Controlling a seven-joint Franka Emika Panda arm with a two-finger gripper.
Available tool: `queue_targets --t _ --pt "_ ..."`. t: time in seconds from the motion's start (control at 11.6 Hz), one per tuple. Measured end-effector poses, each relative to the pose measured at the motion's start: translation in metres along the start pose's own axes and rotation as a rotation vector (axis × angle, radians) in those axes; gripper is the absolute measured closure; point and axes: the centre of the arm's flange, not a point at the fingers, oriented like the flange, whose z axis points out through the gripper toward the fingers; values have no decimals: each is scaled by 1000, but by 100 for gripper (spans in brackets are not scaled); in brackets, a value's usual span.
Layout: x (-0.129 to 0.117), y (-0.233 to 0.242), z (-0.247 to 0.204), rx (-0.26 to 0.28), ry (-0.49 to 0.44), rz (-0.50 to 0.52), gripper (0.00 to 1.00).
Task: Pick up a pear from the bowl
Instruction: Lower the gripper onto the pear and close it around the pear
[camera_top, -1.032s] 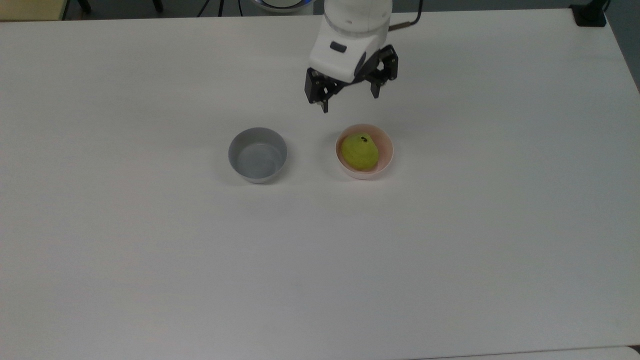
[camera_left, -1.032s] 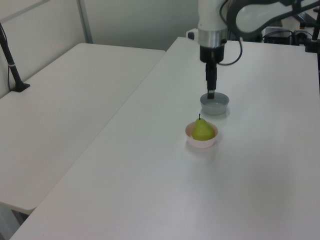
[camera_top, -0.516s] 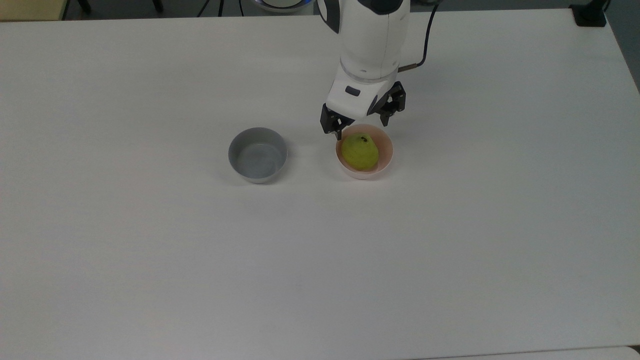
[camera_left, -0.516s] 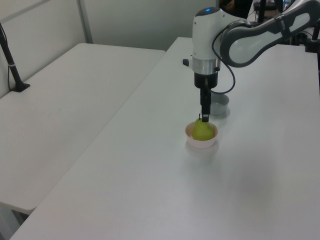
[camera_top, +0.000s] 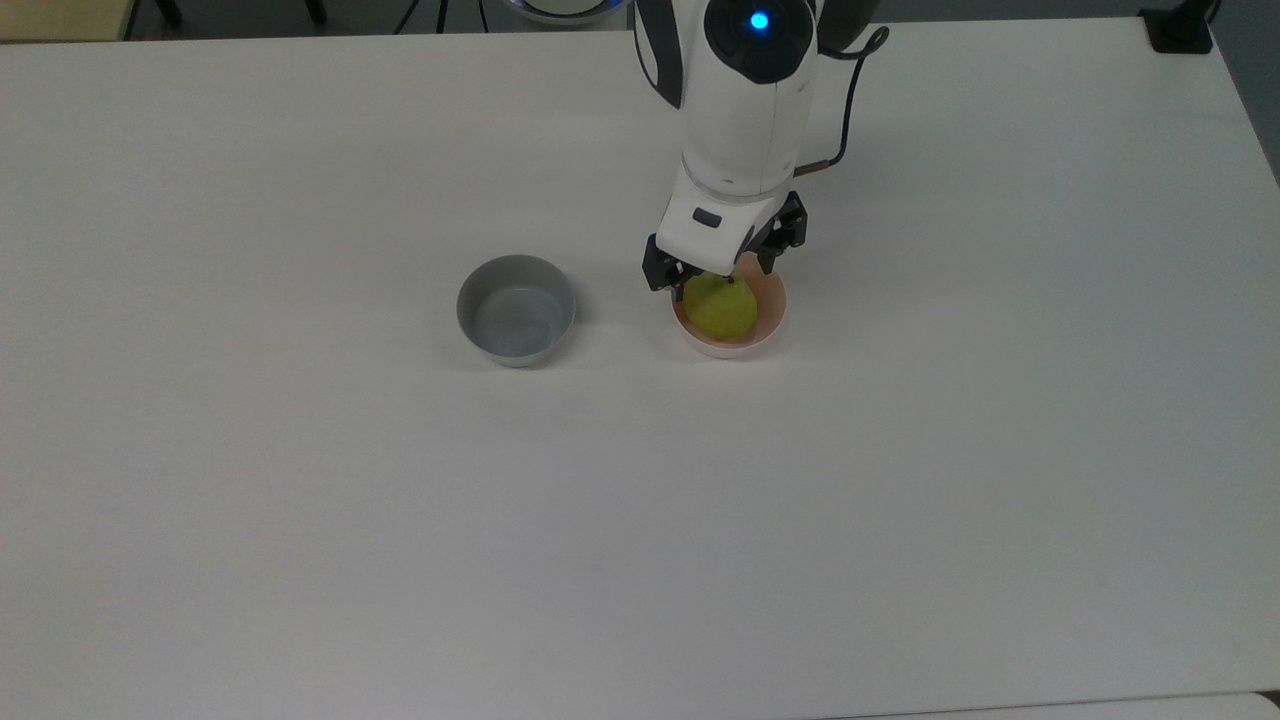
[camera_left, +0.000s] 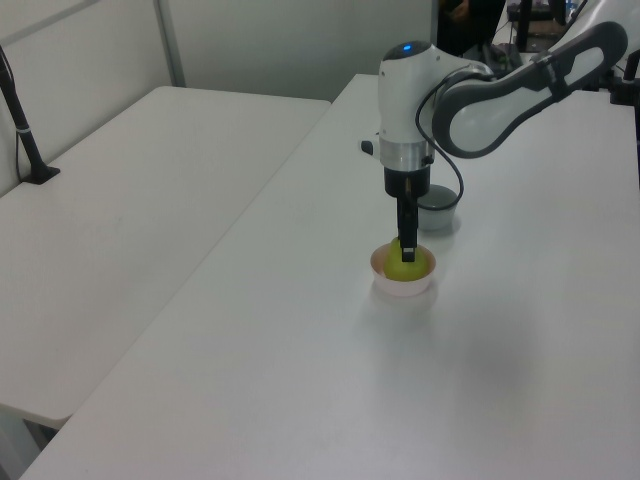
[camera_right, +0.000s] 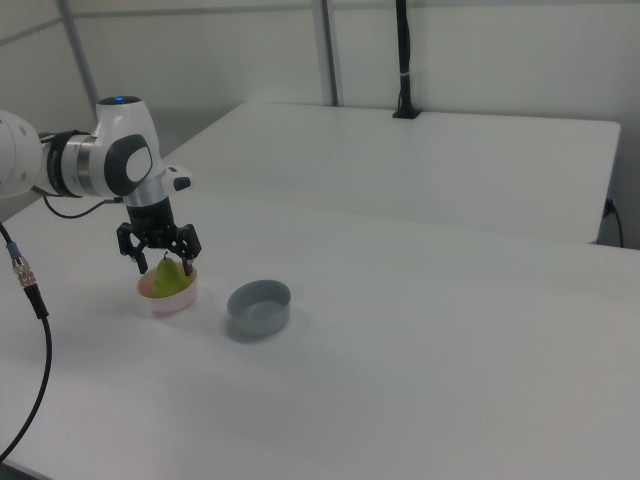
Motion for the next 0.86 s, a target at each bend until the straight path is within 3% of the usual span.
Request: queue_targets --t 0.17,0.26,0.43,0.86 --pt "2 -3 9 -11 -8 -12 4" --pt "2 -4 10 -11 -8 -12 11" --pt "2 -4 8 -11 -4 13 44" --pt "2 -4 0 -13 7 45 44"
